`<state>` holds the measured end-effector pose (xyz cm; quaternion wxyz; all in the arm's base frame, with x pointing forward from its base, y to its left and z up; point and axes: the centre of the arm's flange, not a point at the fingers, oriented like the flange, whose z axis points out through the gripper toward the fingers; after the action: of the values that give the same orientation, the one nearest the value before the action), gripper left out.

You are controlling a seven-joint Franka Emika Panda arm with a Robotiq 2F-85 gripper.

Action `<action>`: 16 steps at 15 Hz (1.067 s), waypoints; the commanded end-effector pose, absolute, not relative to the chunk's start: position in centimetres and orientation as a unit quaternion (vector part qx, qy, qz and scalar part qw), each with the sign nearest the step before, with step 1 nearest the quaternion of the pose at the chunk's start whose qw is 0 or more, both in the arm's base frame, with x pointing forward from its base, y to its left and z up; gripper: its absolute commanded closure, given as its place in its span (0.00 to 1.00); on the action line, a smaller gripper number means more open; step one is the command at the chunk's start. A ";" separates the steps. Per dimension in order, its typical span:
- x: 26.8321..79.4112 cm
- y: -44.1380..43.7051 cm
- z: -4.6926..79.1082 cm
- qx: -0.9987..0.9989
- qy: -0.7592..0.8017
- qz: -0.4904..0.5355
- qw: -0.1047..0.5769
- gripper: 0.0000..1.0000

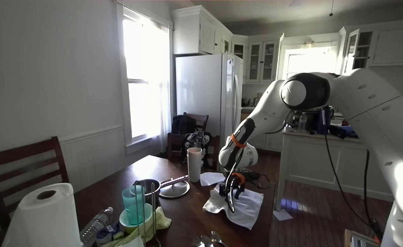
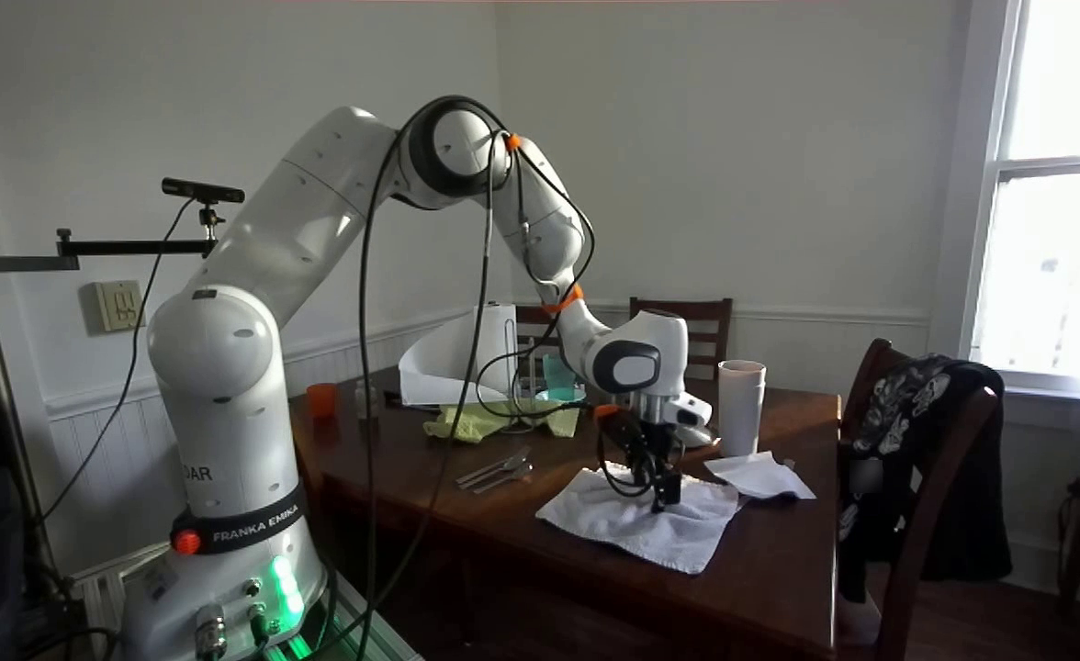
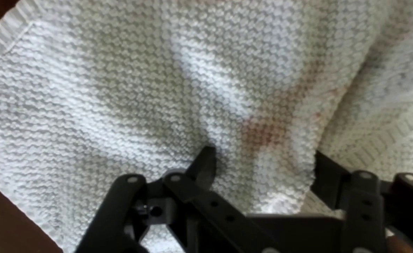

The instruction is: Pick up the white cloth and place it back folded onto the table

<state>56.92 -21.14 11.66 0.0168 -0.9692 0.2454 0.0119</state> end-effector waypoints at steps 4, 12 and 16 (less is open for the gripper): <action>56.7 -20.6 12.3 -0.968 0.249 0.011 0.015 0.87; 55.0 -18.1 17.6 -0.957 0.288 -0.004 -0.020 0.97; 53.6 -16.2 20.9 -0.955 0.294 0.000 -0.025 0.97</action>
<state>56.18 -18.17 17.57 -0.0152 -0.9574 0.2884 -0.0088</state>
